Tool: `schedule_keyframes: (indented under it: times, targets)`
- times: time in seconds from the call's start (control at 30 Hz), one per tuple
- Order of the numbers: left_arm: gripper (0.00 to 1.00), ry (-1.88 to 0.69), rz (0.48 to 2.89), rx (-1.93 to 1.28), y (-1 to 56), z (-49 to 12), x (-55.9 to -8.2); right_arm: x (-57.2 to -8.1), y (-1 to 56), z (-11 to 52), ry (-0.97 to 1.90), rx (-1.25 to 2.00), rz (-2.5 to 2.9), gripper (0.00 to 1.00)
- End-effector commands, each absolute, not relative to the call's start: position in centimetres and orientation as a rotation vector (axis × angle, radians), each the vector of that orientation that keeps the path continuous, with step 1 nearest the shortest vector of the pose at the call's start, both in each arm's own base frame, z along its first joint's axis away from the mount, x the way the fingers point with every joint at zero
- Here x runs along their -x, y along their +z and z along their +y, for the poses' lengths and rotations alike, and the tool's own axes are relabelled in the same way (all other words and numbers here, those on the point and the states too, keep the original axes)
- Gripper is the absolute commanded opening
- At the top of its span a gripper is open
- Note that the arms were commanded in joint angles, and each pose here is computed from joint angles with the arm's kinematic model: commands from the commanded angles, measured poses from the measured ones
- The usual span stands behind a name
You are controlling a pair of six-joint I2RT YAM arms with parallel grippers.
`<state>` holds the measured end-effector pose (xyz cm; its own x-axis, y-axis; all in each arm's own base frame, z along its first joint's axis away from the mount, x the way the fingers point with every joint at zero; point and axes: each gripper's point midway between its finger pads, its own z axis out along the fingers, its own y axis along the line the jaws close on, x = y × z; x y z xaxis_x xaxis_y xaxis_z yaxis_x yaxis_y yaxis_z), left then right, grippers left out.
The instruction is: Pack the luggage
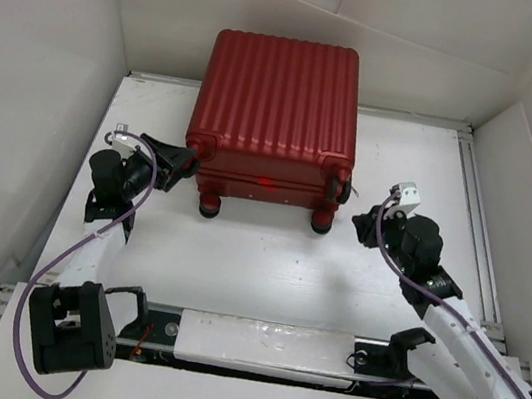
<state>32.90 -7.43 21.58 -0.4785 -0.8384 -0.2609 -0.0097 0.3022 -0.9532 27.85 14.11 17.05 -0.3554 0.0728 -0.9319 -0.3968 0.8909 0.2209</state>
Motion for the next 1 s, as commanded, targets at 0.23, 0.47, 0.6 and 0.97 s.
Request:
schedule_keyframes:
  times: [0.23, 0.47, 0.6, 0.97]
  targets:
    - [0.0, -1.221, 1.647, 0.599, 25.2, -6.4, -33.9, -33.8, 19.0, 13.6, 0.606, 0.446, 1.652, 0.64]
    - [0.0, -1.33, 1.679, 0.579, 24.8, -8.6, -34.0, -36.2, 18.7, 14.8, 0.783, 0.603, 1.614, 0.71]
    - [0.0, -1.376, 1.669, 0.524, 26.5, -9.7, -33.8, -37.5, 18.7, 15.8, 0.861, 0.663, 1.606, 0.71]
    - [0.0, -1.407, 1.643, 0.463, 28.6, -10.2, -32.9, -38.6, 14.5, 15.7, 0.952, 0.63, 1.682, 0.67]
